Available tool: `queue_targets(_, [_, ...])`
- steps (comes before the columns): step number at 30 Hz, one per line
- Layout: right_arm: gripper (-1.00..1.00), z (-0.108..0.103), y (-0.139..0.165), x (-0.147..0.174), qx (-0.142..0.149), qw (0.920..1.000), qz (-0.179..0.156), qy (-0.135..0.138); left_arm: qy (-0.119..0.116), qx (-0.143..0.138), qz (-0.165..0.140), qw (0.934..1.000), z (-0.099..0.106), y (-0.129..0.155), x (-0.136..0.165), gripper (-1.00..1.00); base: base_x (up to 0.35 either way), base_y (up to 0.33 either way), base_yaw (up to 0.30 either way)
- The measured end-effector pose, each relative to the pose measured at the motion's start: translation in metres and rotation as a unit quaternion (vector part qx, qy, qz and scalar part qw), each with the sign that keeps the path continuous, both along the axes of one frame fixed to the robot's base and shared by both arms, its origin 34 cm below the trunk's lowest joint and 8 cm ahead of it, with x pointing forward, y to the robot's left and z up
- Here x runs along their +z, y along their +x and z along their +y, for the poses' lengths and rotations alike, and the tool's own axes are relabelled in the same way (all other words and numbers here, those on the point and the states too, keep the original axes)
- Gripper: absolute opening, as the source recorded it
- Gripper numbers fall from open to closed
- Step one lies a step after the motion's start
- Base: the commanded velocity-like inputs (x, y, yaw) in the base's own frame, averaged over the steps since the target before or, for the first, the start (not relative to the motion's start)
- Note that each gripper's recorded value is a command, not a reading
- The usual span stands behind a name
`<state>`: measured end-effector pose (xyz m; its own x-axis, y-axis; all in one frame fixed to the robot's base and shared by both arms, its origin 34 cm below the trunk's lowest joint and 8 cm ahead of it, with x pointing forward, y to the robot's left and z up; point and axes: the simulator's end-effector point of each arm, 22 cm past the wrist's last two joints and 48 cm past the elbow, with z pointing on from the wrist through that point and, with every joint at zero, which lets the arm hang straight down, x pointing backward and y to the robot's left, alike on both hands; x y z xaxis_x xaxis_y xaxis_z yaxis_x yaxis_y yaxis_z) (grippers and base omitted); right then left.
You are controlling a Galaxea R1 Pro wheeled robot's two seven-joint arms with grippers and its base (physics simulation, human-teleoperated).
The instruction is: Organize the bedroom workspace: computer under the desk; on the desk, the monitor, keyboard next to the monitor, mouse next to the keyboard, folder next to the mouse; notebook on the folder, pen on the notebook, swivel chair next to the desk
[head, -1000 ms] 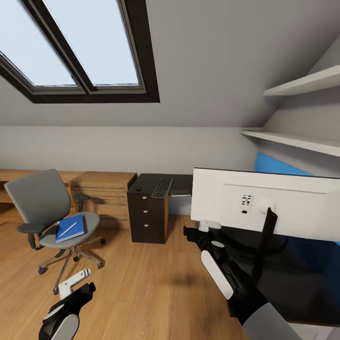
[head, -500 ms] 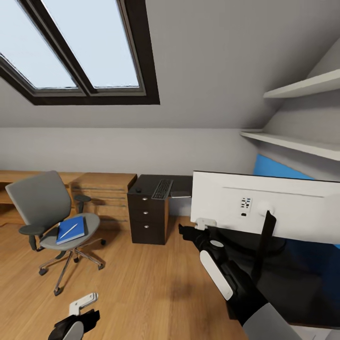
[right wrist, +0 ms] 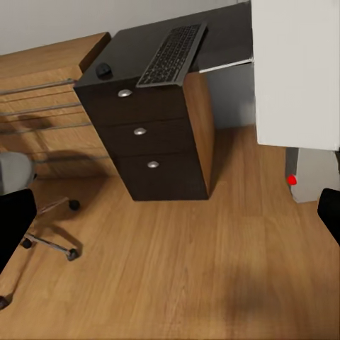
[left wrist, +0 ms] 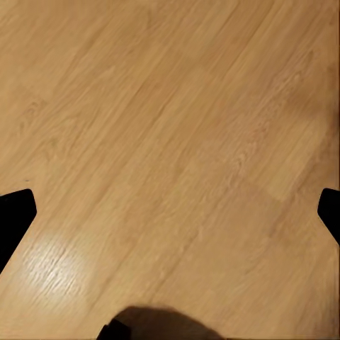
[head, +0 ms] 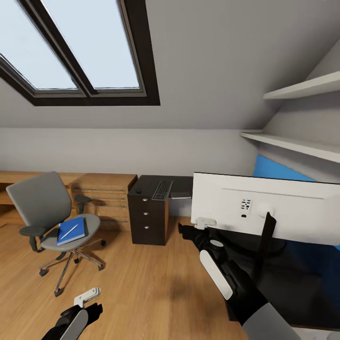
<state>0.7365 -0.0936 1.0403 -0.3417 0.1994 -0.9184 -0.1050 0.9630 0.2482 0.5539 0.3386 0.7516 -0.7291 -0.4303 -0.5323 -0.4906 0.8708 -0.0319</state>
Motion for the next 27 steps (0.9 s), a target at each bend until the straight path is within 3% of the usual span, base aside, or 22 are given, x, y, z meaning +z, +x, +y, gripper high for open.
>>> queue_targets(9, [1.0, -0.002, 0.0, 0.005, 0.0, 1.0, -0.006, 0.0, 0.0, -0.001, -0.003, 1.0, -0.001, 0.001, 0.002, 1.0, 0.214, 0.191, 0.0])
queue_targets(14, [1.0, 0.008, -0.003, 0.004, 0.0, 0.9999, -0.003, -0.012, 0.0, -0.003, -0.002, 1.0, -0.003, 0.001, 0.001, 1.0, 0.122, 0.047, 0.0])
queue_targets(17, [1.0, 0.002, 0.013, 0.069, -0.051, 0.9975, -0.015, -0.047, -0.001, -0.004, -0.002, 1.0, -0.004, 0.001, 0.001, 1.0, 0.015, 0.003, 0.0])
queue_targets(18, [1.0, -0.005, 0.024, 0.104, -0.07, 0.9951, -0.028, -0.064, -0.001, -0.004, -0.002, 1.0, -0.004, 0.001, 0.001, 1.0, 0.006, 0.001, 0.0])
queue_targets(20, [1.0, -0.013, 0.038, 0.152, -0.088, 0.9917, -0.049, -0.081, -0.005, -0.006, -0.001, 1.0, -0.011, 0.001, 0.0, 1.0, 0.003, 0.001, 0.0])
queue_targets(27, [1.0, -0.028, 0.073, 0.266, -0.118, 0.9814, -0.095, -0.118, -0.006, -0.024, 0.001, 0.9997, -0.029, 0.001, -0.003, 1.0, 0.0, 0.0, 0.0])
